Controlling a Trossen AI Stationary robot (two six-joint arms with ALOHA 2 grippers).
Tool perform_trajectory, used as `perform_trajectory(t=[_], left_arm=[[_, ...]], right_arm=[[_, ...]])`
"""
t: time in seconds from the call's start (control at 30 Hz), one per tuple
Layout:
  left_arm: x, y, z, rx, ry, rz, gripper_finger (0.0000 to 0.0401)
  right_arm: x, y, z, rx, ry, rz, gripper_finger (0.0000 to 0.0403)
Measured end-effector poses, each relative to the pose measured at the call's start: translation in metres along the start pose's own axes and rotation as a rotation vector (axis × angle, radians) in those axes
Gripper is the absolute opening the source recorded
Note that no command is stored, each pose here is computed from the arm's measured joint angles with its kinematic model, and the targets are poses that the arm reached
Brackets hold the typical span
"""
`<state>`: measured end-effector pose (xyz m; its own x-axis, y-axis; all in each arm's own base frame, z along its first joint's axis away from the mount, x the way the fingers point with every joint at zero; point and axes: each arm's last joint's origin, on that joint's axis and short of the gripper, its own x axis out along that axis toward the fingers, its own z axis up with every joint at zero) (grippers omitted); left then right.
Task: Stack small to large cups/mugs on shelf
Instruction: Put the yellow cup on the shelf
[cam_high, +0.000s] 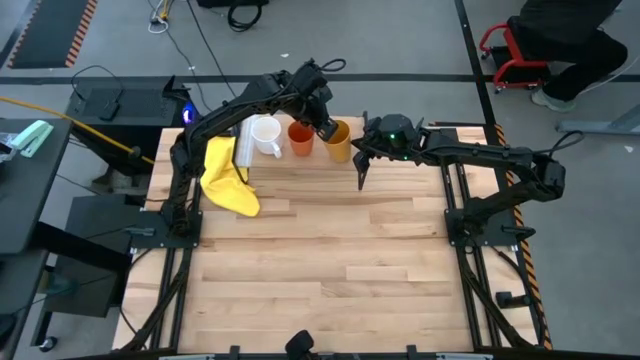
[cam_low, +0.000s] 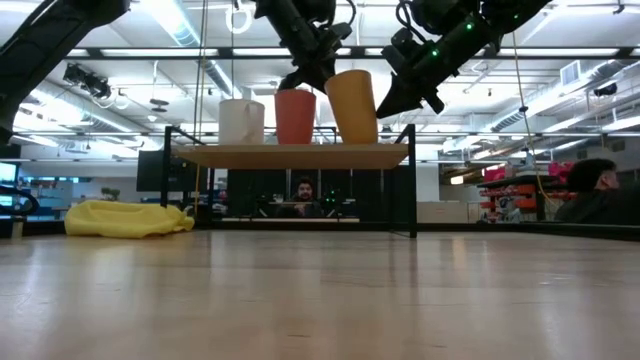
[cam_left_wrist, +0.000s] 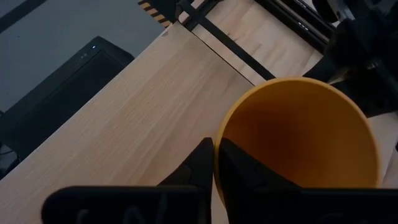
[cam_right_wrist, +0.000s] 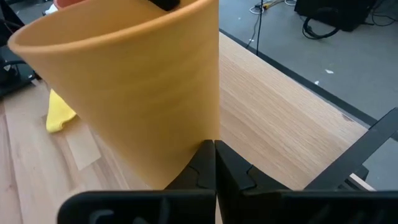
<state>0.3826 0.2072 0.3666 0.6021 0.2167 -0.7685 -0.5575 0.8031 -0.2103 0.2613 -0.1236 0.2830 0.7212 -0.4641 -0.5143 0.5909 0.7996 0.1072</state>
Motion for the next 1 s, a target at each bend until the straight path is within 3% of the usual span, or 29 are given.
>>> perform_trajectory(t=[0.47,1.0], left_arm=[[-0.011,-0.004,0.005,0.022,-0.031,-0.009,0.0033],[-0.012,-0.006,0.006,0.024,-0.032,-0.012,0.008]], right_arm=[[0.0,0.0,-0.001,-0.001,0.012,0.001,0.0002],[0.0,0.0,-0.001,-0.001,0.013,0.0,0.0002]])
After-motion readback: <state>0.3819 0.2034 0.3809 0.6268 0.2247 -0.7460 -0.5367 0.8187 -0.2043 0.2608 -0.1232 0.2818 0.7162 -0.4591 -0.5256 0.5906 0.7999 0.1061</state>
